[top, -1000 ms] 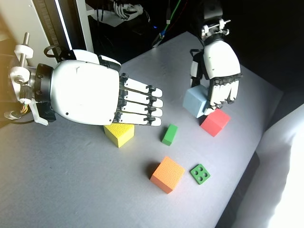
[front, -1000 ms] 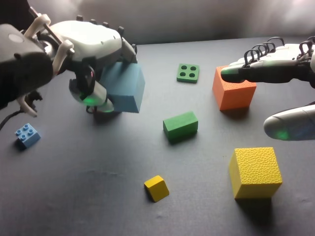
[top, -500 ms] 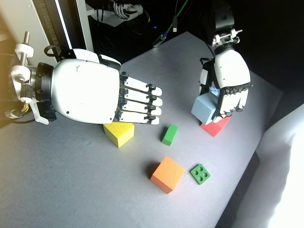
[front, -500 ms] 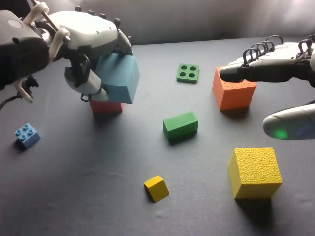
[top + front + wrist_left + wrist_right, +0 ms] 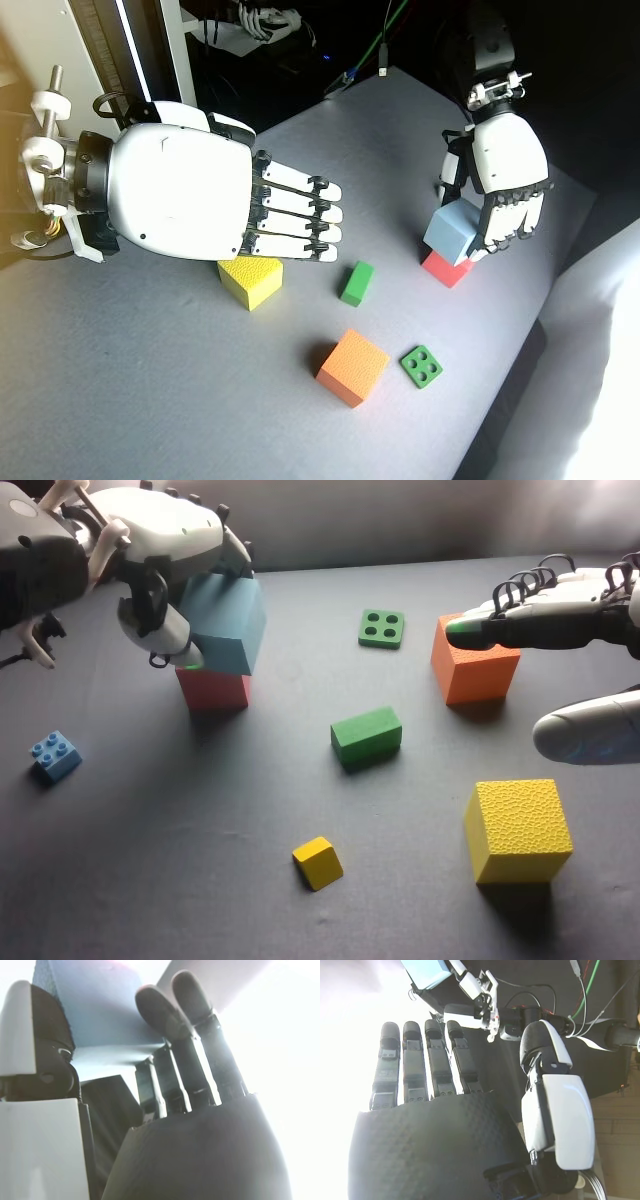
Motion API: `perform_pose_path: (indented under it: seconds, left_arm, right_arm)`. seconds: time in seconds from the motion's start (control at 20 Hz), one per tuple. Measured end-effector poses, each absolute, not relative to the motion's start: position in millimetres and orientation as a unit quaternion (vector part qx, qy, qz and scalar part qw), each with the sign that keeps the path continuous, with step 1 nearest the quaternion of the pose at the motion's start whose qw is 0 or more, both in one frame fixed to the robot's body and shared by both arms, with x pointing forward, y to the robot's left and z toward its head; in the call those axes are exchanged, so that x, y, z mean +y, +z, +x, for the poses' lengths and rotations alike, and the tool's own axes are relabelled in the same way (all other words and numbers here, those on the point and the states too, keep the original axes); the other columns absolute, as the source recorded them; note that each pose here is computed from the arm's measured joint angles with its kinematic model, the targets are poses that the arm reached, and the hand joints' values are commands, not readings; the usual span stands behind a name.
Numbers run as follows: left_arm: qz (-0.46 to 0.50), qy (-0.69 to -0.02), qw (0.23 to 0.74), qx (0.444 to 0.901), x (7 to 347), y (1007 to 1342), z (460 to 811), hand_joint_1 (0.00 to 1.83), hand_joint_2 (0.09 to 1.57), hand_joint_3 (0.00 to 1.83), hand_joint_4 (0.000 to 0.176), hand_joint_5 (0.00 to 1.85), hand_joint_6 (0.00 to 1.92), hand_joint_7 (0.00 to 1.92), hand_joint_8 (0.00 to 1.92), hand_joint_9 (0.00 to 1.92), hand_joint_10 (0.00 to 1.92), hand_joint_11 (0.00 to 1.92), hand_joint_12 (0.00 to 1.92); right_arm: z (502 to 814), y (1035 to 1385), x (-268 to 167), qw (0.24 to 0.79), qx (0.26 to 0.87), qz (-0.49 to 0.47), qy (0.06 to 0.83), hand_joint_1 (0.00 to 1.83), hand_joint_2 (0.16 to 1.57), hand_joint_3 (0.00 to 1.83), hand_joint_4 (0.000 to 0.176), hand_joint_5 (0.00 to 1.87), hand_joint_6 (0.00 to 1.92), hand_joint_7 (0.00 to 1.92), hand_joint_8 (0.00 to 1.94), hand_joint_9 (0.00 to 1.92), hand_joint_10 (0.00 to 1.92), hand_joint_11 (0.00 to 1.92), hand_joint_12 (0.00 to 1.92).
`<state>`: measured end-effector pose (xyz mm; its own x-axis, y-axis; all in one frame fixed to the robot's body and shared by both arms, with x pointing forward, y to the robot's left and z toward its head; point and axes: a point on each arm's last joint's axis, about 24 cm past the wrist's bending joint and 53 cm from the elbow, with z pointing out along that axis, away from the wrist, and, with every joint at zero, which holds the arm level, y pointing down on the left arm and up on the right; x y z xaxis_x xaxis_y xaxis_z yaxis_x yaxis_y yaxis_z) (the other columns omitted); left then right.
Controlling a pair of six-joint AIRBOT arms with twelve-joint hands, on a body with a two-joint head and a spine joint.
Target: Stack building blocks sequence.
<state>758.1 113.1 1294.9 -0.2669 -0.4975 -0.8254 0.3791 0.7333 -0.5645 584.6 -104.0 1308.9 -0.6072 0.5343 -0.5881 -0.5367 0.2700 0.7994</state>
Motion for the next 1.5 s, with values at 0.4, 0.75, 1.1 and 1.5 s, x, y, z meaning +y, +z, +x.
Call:
perform_pose_path:
  seconds: [0.4, 0.75, 1.1, 1.5]
  left_arm:
    - [-0.044, -0.347, 0.612, 0.709, 128, 1294, 771, 1.37, 1.15, 0.0, 0.0, 0.96, 0.83, 0.9, 1.23, 0.77, 1.4, 0.57, 1.31]
    - [-0.048, -0.346, 0.609, 0.712, 130, 1289, 774, 1.37, 1.15, 0.0, 0.0, 0.95, 0.86, 0.91, 1.21, 0.78, 1.38, 0.56, 1.29]
    - [-0.054, -0.347, 0.604, 0.716, 130, 1283, 773, 0.88, 0.99, 0.0, 0.0, 0.25, 0.01, 0.35, 0.01, 0.35, 0.06, 0.02, 0.89]
    - [-0.051, -0.363, 0.591, 0.719, 117, 1281, 765, 0.63, 0.73, 0.0, 0.0, 0.01, 0.0, 0.05, 0.0, 0.06, 0.0, 0.0, 0.21]
  right_arm:
    - [585, 1309, -104, 0.443, 0.662, -0.001, 0.604, 0.19, 1.23, 0.0, 0.0, 0.18, 0.0, 0.17, 0.0, 0.14, 0.0, 0.0, 0.34]
    - [585, 1309, -104, 0.444, 0.662, -0.001, 0.604, 0.2, 1.22, 0.0, 0.0, 0.19, 0.01, 0.16, 0.0, 0.14, 0.0, 0.0, 0.35]
    - [585, 1309, -104, 0.444, 0.662, -0.001, 0.604, 0.28, 1.2, 0.0, 0.0, 0.18, 0.0, 0.15, 0.0, 0.14, 0.0, 0.0, 0.36]
    - [584, 1311, -104, 0.445, 0.66, -0.002, 0.606, 0.38, 1.17, 0.0, 0.0, 0.19, 0.0, 0.15, 0.0, 0.14, 0.0, 0.0, 0.39]
